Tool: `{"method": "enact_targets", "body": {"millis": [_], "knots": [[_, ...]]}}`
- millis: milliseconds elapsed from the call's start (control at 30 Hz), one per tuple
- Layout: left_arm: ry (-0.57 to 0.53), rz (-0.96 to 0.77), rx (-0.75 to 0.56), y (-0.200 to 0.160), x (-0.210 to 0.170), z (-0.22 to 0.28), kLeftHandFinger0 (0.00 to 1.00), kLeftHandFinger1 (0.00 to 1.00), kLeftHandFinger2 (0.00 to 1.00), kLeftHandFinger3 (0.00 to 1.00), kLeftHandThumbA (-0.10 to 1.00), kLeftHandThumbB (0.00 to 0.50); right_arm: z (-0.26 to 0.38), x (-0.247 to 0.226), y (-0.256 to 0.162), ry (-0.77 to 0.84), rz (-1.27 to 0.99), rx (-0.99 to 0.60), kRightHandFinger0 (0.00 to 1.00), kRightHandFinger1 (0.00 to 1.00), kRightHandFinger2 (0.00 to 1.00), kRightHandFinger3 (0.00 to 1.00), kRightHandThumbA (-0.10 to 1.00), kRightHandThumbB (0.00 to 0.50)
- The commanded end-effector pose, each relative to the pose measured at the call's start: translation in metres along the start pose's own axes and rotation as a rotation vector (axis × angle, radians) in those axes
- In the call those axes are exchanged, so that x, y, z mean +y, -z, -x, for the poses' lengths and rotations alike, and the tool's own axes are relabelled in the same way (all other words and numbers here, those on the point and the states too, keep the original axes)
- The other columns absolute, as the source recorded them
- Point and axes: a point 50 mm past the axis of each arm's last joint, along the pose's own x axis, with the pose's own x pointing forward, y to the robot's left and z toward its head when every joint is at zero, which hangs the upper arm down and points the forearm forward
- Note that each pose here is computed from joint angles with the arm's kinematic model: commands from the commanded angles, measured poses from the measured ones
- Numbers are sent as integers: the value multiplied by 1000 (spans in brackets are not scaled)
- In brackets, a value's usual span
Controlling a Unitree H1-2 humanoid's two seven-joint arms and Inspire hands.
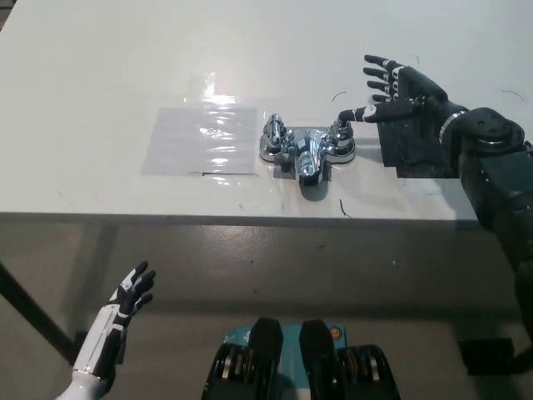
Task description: The faucet is at the center of the desk and the robot turn off the faucet by turning the right faucet handle using the right hand
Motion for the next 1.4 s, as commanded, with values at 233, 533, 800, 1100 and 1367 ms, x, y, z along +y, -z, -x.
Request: {"method": "enact_targets", "body": {"millis": [233, 533, 800, 1100, 1367], "knots": [[23, -24, -47, -9, 4, -2, 1000, 1000, 1000, 1000, 1000, 403, -9, 5, -44, -45, -40, -94, 1000, 1000, 1000, 1000, 1000, 400], [24, -37, -46, -10, 4, -4, 1000, 1000, 1000, 1000, 1000, 429, -9, 8, -37, -81, -49, -62, 1000, 1000, 1000, 1000, 1000, 391], [23, -35, -44, -11, 4, -4, 1000, 1000, 1000, 1000, 1000, 435, -9, 16, -30, -143, -45, -17, 1000, 1000, 1000, 1000, 1000, 408], [27, -40, -52, -12, 6, -6, 1000, 1000, 1000, 1000, 1000, 434, -10, 28, -19, -196, -40, -1, 1000, 1000, 1000, 1000, 1000, 437], [28, -49, -62, -11, 7, -7, 1000, 1000, 1000, 1000, 1000, 416, -9, 37, -9, -238, -23, 20, 1000, 1000, 1000, 1000, 1000, 457]]}}
